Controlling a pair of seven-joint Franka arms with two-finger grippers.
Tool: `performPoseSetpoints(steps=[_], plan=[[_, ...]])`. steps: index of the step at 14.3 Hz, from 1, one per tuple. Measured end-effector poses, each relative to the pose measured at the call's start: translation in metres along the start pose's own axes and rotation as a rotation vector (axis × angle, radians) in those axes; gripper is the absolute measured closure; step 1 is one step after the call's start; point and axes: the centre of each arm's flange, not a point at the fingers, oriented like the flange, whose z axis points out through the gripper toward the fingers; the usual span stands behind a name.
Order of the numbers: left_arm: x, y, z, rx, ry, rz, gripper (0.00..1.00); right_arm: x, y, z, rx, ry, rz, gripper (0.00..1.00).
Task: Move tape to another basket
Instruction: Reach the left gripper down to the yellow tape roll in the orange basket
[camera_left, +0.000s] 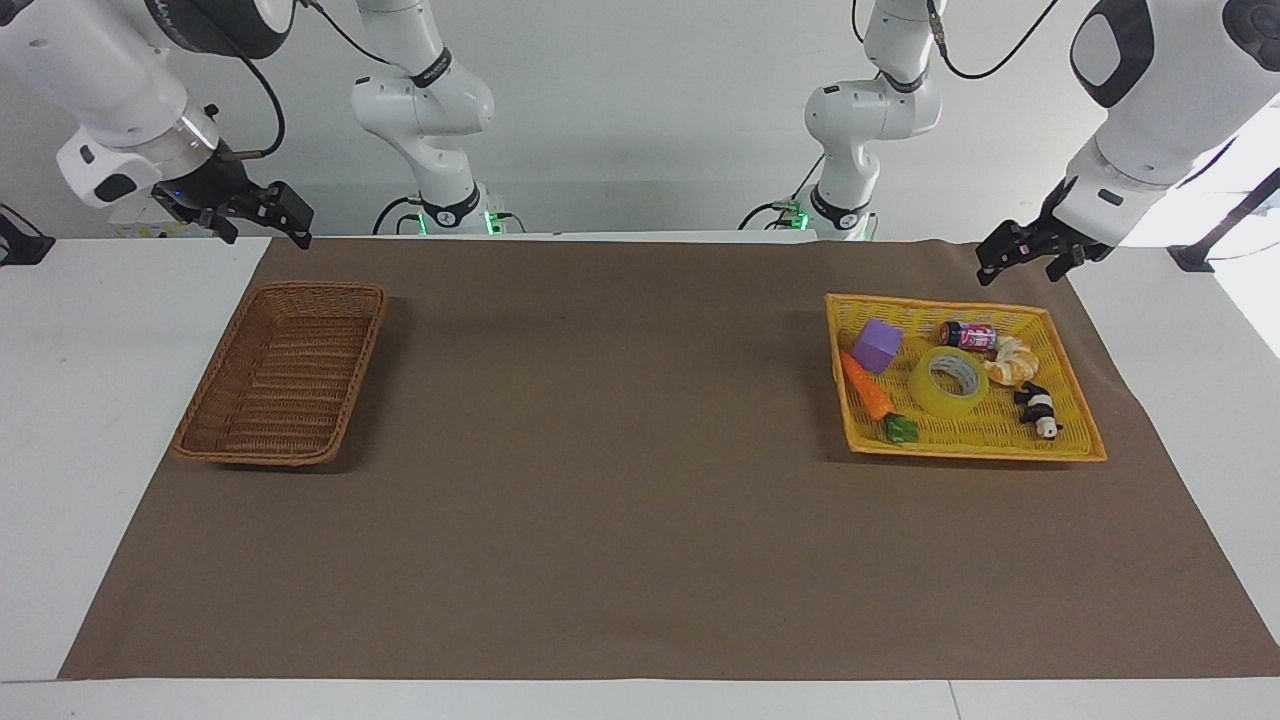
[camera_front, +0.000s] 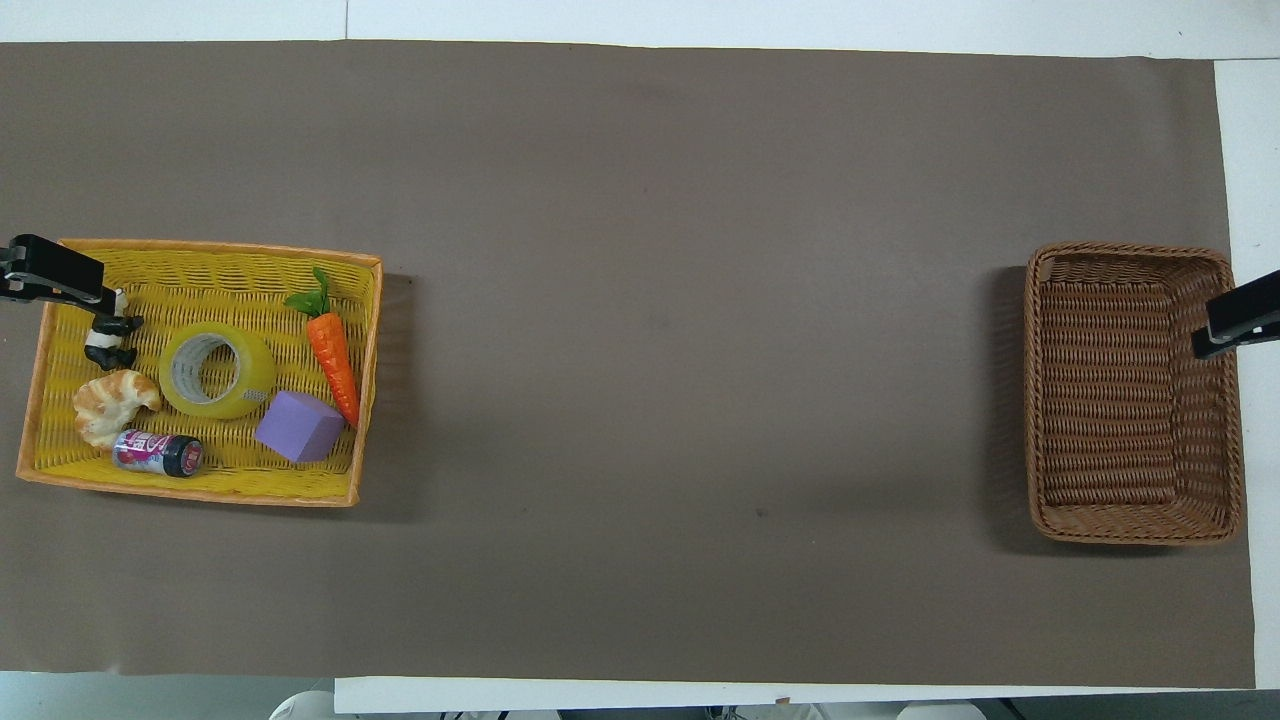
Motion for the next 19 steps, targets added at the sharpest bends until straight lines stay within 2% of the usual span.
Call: performPoseSetpoints(steps=[4,6,7,9,10,13,15,19], plan=[[0.000,-0.005,0.005,0.002,-0.010,-0.009,0.00,0.000,0.000,0.000,0.000,0.000,0.000,0.01],[0.001,-0.018,0.008,0.054,-0.009,-0.030,0.00,0.000,0.000,0.000,0.000,0.000,0.000,0.00],[0.004,-0.033,0.015,0.067,0.020,-0.055,0.00,0.000,0.000,0.000,0.000,0.000,0.000,0.00],[0.008,-0.071,0.061,0.067,0.130,-0.109,0.00,0.000,0.000,0.000,0.000,0.000,0.000,0.00],[0.006,-0.083,0.093,0.066,0.164,-0.125,0.00,0.000,0.000,0.000,0.000,0.000,0.000,0.00],[-0.008,-0.096,0.171,0.059,0.142,-0.144,0.00,0.000,0.000,0.000,0.000,0.000,0.000,0.00],[-0.009,-0.095,0.192,0.056,0.145,-0.142,0.00,0.000,0.000,0.000,0.000,0.000,0.000,0.01],[-0.006,-0.075,0.222,0.056,0.202,-0.099,0.00,0.000,0.000,0.000,0.000,0.000,0.000,0.00]])
